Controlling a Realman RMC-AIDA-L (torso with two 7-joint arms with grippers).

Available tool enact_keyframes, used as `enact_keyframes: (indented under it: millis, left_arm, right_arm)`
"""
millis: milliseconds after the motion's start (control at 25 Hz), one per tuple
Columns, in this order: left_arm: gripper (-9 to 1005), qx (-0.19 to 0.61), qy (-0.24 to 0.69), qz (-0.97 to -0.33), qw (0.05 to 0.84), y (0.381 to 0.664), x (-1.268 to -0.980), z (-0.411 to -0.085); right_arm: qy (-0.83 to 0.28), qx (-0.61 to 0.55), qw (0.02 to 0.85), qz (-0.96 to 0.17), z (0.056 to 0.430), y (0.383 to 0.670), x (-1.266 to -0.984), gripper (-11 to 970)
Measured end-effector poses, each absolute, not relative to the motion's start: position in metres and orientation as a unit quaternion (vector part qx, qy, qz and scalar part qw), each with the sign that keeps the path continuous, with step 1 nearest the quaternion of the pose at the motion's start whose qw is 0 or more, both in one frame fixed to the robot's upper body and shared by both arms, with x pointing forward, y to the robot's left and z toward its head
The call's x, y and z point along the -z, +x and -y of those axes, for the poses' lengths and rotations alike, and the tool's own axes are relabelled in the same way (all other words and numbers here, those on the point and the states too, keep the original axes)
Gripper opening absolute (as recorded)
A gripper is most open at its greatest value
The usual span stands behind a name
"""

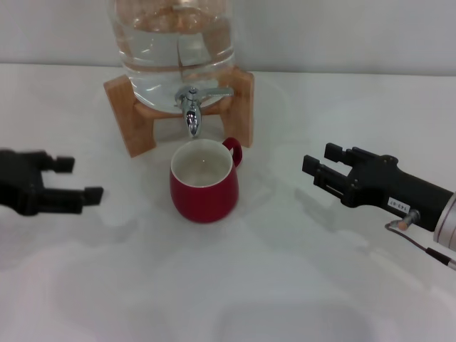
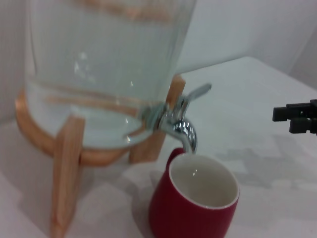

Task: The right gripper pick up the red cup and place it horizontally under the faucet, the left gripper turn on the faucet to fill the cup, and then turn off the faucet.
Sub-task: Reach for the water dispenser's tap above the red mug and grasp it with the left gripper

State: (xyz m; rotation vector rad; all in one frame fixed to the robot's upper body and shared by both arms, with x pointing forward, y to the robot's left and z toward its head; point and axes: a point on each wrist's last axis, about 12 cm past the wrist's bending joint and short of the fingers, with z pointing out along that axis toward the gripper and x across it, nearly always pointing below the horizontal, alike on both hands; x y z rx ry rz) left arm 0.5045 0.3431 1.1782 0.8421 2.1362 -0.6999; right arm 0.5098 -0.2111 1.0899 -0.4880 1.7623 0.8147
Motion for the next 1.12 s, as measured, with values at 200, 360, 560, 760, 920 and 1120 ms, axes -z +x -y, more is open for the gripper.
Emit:
enact_keyframes:
  millis: [200,360,560,760,920,1120]
  left_arm:
    - [887,0.211,0.387,-0.810,0.387,0.508,-1.215,-0.331]
    - [887,0.179,0.428,-0.791,0.399,0.520,-1.233,-0.318]
    - [887,0.162,0.460,-0.771,0.409,0.534,-1.244,-0.304]
    - [887,0.154,0.482,-0.754,0.419,0.545,-1.248,-0.286]
    - [887,0.158,0.494,-0.744,0.422,0.553,-1.251,-0.271]
    - [887,0.177,0.506,-0.738,0.410,0.562,-1.259,-0.257]
  right_arm:
    - [-0.210,-0.347,0.538,-0.739,0.211,0.509,-1.088,523]
    - [-0.228,-0.350,0.539,-0.731,0.208,0.507,-1.089,529]
    - [-0.245,-0.349,0.541,-0.724,0.205,0.506,-1.090,536]
    - [-0.262,-0.352,0.543,-0.716,0.202,0.504,-1.091,543]
    - [-0.284,-0.347,0.544,-0.709,0.198,0.503,-1.091,548]
    - [-0.301,-0.340,0.546,-0.704,0.193,0.501,-1.089,555]
